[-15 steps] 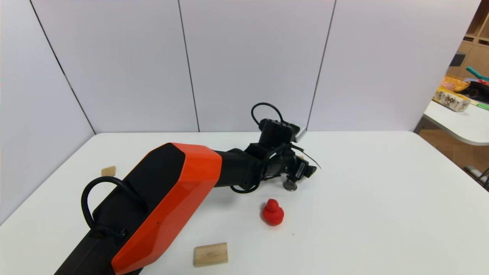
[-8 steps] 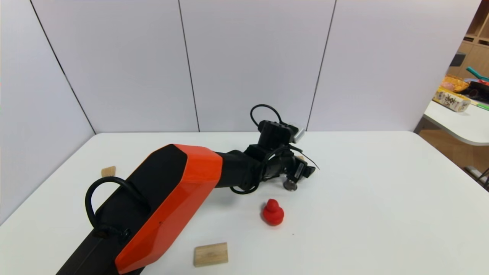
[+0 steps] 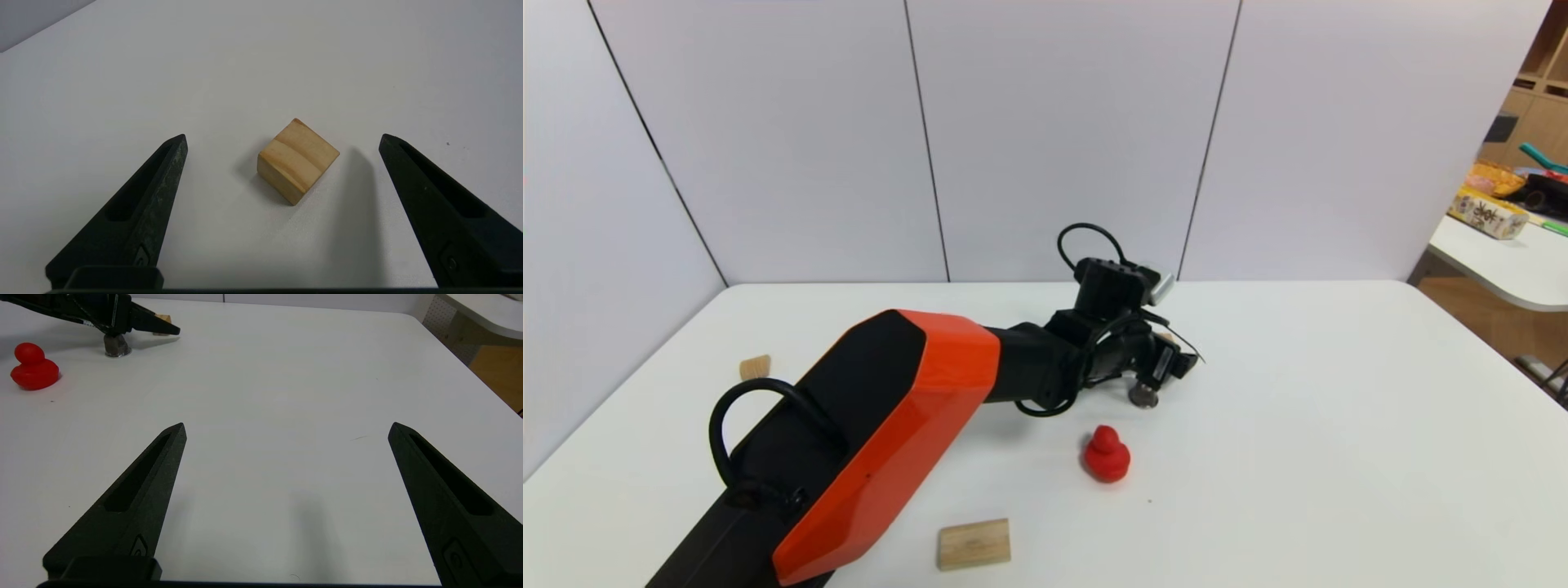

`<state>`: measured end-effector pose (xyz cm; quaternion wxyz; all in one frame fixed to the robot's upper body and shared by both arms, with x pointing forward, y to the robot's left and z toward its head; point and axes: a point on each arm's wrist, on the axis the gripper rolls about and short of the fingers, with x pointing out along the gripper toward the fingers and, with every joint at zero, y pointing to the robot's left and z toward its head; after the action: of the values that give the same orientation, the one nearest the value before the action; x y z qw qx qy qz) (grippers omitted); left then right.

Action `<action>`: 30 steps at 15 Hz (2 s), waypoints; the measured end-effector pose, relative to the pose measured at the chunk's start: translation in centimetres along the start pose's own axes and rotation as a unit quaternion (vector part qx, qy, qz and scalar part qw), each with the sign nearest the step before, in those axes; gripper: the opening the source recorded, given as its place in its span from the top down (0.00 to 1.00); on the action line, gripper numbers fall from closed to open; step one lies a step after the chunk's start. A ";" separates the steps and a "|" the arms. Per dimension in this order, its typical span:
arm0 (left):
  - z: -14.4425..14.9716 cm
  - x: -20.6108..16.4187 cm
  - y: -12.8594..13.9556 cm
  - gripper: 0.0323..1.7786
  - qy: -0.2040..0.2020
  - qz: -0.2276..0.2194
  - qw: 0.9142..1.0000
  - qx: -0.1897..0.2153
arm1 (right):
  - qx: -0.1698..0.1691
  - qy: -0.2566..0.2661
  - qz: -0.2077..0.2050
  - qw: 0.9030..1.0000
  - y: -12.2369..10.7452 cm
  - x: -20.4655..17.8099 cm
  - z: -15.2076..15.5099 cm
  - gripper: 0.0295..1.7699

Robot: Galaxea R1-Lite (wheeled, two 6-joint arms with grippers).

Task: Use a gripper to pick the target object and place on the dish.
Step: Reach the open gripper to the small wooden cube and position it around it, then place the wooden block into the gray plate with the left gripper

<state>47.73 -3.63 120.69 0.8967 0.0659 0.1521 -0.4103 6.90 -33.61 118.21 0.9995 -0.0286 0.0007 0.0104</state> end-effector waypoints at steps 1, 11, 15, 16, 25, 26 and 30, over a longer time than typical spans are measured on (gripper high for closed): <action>0.0 0.0 0.0 0.05 -0.001 0.000 1.000 0.000 | 0.000 0.000 0.000 1.000 0.0 0.0 0.0 0.03; -0.2 0.2 0.1 0.05 -0.007 0.000 1.000 -0.001 | 0.000 0.000 0.000 1.000 0.0 0.0 0.0 0.03; -0.2 0.2 0.1 0.29 -0.007 0.000 1.000 -0.001 | 0.000 0.000 0.000 1.000 0.0 0.0 0.0 0.03; -0.2 0.2 0.1 0.37 -0.007 0.000 1.000 -0.001 | 0.000 0.000 0.000 1.000 0.0 0.0 0.0 0.03; -0.2 0.2 0.1 0.69 -0.006 -0.001 1.000 -0.004 | 0.000 0.000 0.000 1.000 0.0 0.0 0.0 0.03; -0.1 0.2 0.1 0.69 -0.006 -0.001 1.000 -0.004 | 0.000 0.000 0.000 1.000 0.0 0.0 0.0 0.03; 0.8 -0.4 0.1 0.69 -0.013 0.000 1.000 0.000 | 0.000 0.000 0.000 1.000 0.0 0.0 0.0 0.03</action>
<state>47.74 -3.44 121.64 0.8988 0.0608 0.1398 -0.4111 6.90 -33.61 118.21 0.9995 -0.0286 0.0007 0.0104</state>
